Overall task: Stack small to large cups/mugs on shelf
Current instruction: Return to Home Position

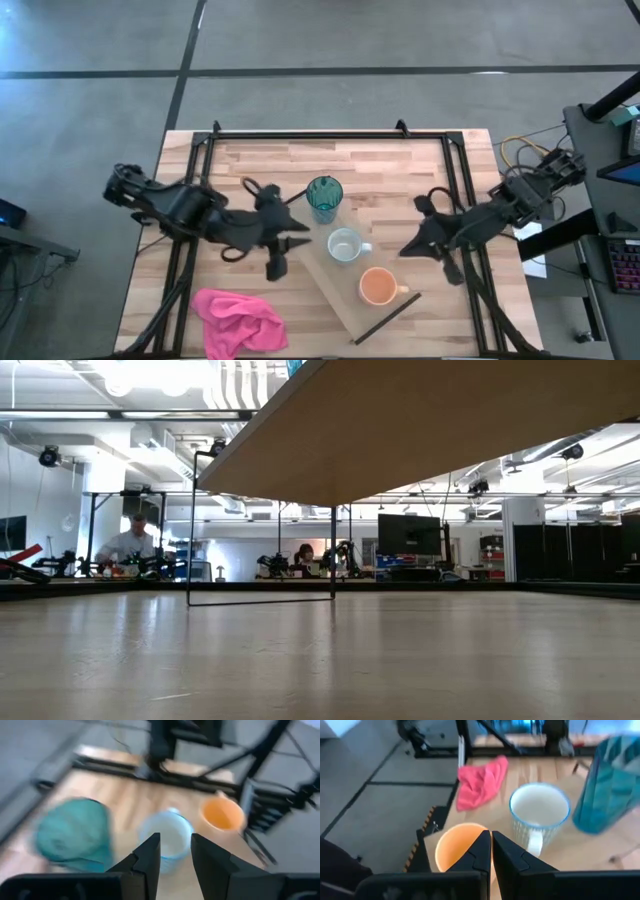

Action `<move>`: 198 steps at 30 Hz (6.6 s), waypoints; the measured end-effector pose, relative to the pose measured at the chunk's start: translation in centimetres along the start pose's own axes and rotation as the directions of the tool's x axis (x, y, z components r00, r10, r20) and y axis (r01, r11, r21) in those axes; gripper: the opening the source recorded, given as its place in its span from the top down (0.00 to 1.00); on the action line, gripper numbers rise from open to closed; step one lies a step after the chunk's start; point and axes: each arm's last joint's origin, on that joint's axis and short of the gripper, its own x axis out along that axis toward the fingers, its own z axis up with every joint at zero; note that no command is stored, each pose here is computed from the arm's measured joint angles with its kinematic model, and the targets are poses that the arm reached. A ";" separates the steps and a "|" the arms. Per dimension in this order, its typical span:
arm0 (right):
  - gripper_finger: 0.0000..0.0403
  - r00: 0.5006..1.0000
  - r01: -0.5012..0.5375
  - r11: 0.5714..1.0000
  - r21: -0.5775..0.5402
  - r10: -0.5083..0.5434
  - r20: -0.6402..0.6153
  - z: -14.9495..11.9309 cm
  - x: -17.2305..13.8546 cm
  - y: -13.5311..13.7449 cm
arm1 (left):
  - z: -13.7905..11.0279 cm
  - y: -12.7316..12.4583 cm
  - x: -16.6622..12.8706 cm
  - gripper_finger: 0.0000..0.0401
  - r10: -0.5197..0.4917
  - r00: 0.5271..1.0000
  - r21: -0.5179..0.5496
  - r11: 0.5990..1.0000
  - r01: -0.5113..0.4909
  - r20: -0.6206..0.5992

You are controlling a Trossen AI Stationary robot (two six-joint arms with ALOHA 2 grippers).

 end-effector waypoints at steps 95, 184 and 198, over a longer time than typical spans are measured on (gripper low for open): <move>0.98 0.718 0.130 0.943 0.306 -0.302 0.627 -23.6 2.4 -11.7 | -30.8 15.2 -1.8 0.76 -0.115 0.853 -0.046 0.986 0.160 0.509; 0.98 0.839 0.229 0.936 0.266 -0.329 0.434 -25.5 3.6 -12.0 | -31.1 15.2 -1.3 0.76 -0.075 0.880 -0.042 0.993 0.107 0.469; 0.98 0.838 0.229 0.936 0.266 -0.329 0.435 -25.5 3.6 -12.0 | -31.1 15.2 -1.3 0.76 -0.076 0.880 -0.042 0.993 0.108 0.469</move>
